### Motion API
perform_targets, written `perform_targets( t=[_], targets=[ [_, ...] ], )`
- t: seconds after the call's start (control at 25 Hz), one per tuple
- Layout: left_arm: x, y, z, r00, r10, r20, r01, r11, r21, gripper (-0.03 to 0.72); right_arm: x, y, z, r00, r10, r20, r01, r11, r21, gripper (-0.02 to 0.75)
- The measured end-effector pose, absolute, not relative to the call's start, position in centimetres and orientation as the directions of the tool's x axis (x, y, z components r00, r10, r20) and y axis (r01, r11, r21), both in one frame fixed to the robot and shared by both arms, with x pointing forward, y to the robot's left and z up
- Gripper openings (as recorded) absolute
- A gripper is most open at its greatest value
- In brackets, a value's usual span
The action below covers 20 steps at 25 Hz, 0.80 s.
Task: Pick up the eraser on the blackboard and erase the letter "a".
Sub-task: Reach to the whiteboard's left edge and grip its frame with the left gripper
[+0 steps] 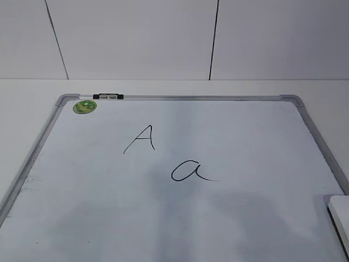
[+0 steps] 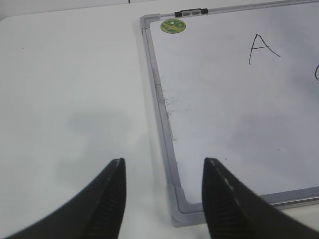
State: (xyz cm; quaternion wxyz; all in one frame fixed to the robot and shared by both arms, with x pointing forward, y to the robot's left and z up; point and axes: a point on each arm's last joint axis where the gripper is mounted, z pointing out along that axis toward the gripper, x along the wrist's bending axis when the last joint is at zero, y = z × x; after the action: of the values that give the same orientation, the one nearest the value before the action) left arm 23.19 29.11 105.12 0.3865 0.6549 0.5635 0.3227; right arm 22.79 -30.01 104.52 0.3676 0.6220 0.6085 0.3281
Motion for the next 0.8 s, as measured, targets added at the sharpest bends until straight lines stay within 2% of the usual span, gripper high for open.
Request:
perform_targets(
  t=[0.8],
  targets=[
    [23.19, 29.11, 105.12, 0.157, 0.988, -0.013, 0.489, -0.066, 0.870, 0.371, 22.79, -30.01, 104.52, 0.044, 0.998, -0.039, 0.516, 0.011, 0.857, 0.592]
  ],
)
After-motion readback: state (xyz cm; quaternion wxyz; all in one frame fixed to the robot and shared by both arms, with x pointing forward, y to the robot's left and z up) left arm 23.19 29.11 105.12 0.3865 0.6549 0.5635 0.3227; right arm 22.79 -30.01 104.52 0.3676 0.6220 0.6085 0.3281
